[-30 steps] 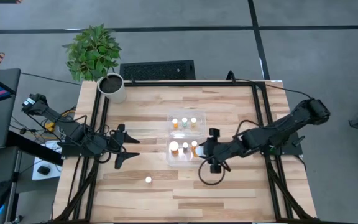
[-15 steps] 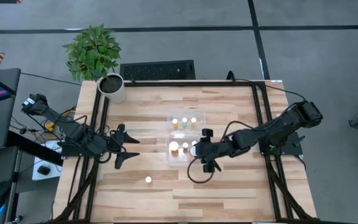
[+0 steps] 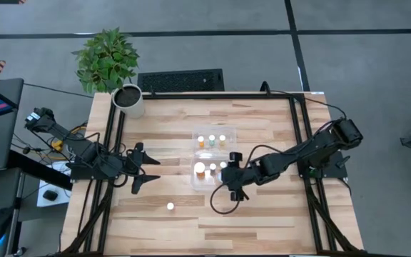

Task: Pick and place medicine bottles into bin by pill shape (circle, oval)
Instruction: Put the orange capsule bottle into the bottom transparent bin

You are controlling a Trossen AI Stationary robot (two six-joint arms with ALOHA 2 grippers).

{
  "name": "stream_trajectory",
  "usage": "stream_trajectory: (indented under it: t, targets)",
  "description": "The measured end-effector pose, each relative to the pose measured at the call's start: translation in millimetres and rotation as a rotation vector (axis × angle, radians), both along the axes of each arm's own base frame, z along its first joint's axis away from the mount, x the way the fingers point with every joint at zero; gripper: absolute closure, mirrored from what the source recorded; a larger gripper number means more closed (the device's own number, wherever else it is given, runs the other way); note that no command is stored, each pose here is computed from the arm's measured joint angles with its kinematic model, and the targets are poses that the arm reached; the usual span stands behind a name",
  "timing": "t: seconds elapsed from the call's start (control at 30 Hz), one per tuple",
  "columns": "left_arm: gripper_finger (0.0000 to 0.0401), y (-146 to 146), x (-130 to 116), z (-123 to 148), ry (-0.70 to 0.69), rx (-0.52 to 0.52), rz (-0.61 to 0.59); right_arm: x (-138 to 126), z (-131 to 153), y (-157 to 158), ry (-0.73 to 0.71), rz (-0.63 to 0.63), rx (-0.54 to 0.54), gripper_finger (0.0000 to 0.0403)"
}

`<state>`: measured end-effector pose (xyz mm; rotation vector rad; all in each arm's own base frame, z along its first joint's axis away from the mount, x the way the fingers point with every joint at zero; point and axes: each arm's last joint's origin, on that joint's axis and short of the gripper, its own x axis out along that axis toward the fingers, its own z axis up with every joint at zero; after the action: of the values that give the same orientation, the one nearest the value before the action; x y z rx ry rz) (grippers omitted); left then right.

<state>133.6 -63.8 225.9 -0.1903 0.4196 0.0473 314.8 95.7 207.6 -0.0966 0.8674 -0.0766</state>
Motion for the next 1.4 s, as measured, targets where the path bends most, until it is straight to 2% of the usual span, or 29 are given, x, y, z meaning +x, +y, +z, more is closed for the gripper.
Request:
stream_trajectory:
  t: [1.4]
  targets:
    - [0.0150,0,0,-1,0.008,-0.009,-0.012,5,-14,-17,0.039,-0.001,0.074,0.0181]
